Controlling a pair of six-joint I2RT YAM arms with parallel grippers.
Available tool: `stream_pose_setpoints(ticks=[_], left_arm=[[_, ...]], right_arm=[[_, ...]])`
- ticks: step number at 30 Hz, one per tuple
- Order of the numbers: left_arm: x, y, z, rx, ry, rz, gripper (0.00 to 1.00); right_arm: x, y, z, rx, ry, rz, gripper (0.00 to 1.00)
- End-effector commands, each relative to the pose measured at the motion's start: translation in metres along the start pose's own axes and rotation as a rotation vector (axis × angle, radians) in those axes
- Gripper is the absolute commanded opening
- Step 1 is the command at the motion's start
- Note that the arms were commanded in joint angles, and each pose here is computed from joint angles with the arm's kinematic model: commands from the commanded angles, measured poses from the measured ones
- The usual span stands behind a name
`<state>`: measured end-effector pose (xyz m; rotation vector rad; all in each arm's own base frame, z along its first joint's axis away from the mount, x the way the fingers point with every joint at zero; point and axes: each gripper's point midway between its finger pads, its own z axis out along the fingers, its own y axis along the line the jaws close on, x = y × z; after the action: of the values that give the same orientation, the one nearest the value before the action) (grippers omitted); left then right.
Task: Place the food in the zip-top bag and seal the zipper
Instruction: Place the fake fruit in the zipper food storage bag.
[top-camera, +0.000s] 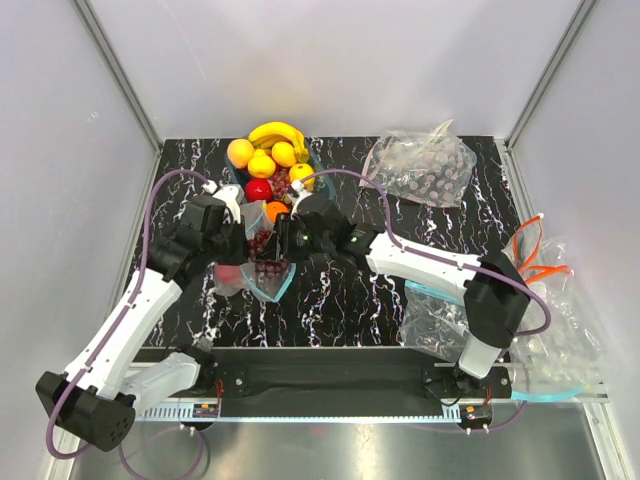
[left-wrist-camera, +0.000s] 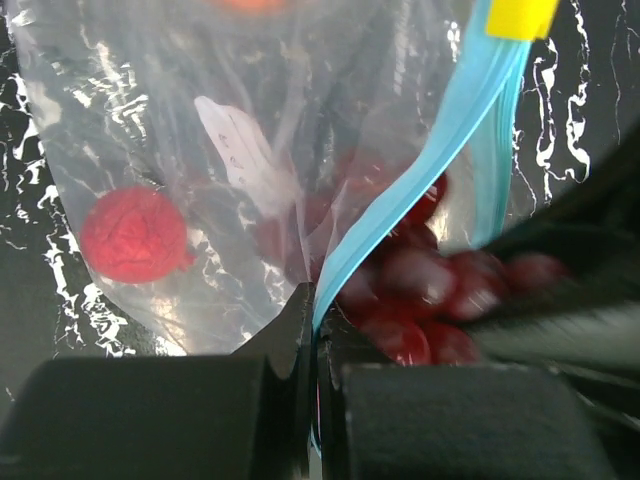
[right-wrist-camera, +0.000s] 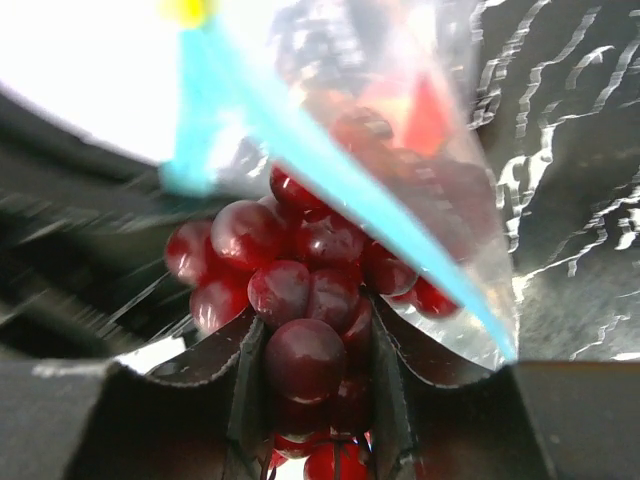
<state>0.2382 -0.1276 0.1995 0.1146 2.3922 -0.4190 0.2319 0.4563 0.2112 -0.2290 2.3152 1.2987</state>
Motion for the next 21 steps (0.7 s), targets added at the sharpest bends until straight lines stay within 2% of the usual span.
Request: stream_pose_setpoints(ticks=[1, 3, 4, 6, 7, 9, 13, 17, 21], left_arm=[[-0.010, -0.022, -0.013, 0.102, -0.028, -0.001, 0.00], [-0.015, -0.024, -0.019, 0.109, -0.033, 0.002, 0.00], [-0.015, -0.026, -0.022, 0.115, -0.027, 0.004, 0.00], [-0.020, -0.029, -0.028, 0.129, -0.037, 0.008, 0.00], [-0.018, -0.031, -0.029, 0.136, -0.024, 0.011, 0.00], [-0.022, -0.031, -0.032, 0.130, -0.028, 0.016, 0.00], [-0.026, -0.022, -0.034, 0.077, -0.025, 0.025, 0.00], [-0.032, -0.014, -0.034, 0.027, -0.046, 0.030, 0.00], [-0.035, -0.013, -0.031, 0.015, -0.042, 0.033, 0.00]], right_arm=[[-0.032, -0.002, 0.015, 0.055, -0.120, -0.004, 0.37], [-0.029, -0.013, 0.024, 0.089, -0.124, -0.020, 0.39], [-0.028, -0.014, 0.027, 0.088, -0.127, -0.036, 0.44], [-0.025, -0.013, 0.033, 0.092, -0.120, -0.061, 0.59], [-0.026, -0.012, 0.033, 0.104, -0.125, -0.092, 0.79], [-0.029, -0.004, 0.027, 0.131, -0.147, -0.133, 0.86], [-0.035, 0.009, -0.001, 0.130, -0.190, -0.187, 0.87], [-0.036, 0.019, -0.037, 0.150, -0.196, -0.213, 0.79], [-0.033, 0.012, -0.065, 0.200, -0.198, -0.228, 0.76]])
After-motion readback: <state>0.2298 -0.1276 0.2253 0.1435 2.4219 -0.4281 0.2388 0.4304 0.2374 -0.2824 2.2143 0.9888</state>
